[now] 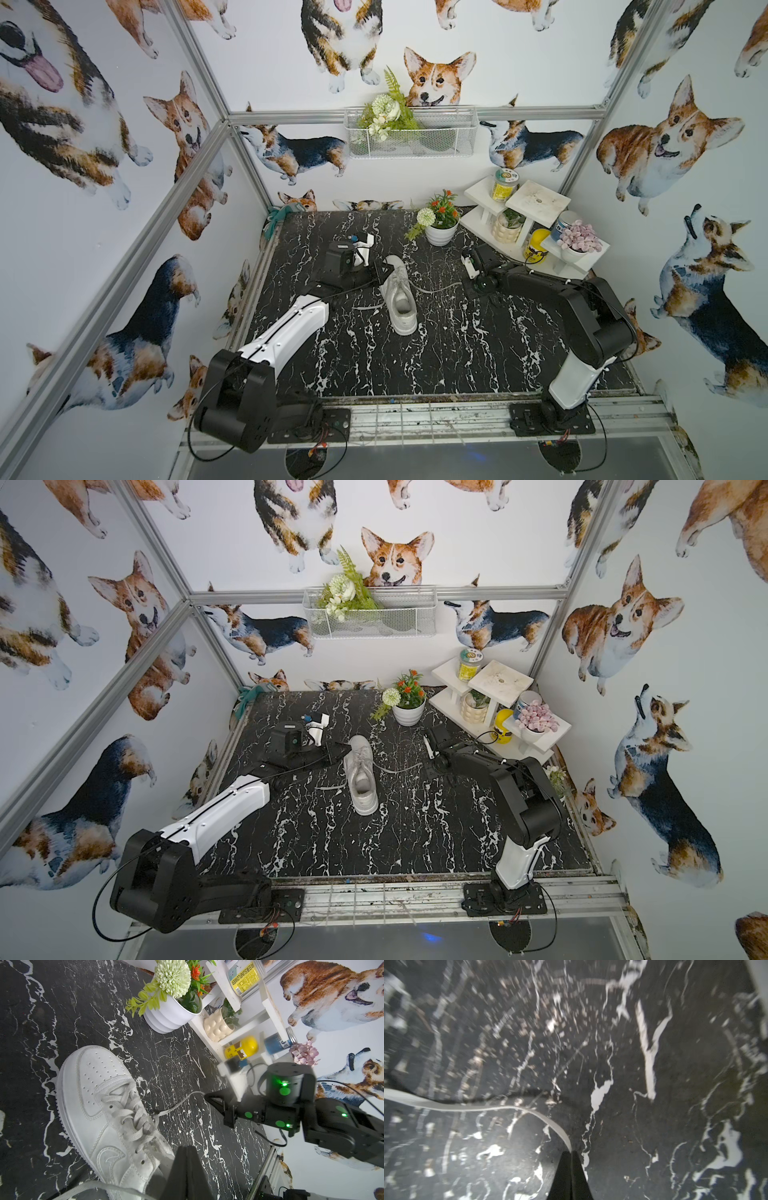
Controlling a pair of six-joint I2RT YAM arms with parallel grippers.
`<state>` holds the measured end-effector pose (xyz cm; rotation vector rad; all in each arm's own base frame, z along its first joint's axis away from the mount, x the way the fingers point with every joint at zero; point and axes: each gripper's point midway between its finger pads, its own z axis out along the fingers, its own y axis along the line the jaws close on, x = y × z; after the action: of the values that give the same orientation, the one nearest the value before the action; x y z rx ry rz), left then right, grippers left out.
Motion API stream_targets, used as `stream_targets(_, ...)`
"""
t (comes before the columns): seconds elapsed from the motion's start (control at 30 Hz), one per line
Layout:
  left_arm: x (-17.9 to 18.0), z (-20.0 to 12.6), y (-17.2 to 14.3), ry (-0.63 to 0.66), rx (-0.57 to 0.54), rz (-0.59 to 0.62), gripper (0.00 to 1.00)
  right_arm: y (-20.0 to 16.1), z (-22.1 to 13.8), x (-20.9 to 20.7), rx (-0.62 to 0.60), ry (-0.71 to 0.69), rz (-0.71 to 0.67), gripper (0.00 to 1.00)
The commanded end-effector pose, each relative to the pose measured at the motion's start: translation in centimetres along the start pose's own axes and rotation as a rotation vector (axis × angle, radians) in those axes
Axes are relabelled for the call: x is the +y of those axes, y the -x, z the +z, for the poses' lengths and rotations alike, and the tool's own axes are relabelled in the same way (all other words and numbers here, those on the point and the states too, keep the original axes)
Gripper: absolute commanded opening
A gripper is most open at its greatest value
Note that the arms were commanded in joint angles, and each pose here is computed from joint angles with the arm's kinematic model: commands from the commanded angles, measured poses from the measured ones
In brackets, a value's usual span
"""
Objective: Tie the shoes
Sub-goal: Wrap the shoelace around the shoelace.
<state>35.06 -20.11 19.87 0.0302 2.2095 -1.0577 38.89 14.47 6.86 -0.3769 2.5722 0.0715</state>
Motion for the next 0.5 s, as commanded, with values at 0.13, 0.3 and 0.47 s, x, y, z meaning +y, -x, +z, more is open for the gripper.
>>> stream_targets(0.13,-1.1,-0.3,0.4,-0.033,-0.019,0.033,0.0,11.4,-8.1,9.1,-0.291,0.28,-0.08,0.0)
stream_targets(0.3,-1.3,-0.5,0.2,-0.046,-0.023,0.039,0.0,16.8,-10.5,16.5,-0.364,0.444,-0.151,0.0)
stream_targets(0.47,-1.4,-0.8,0.1,-0.049,-0.031,0.044,0.0,20.1,-9.8,22.2,-0.379,0.514,-0.203,0.0)
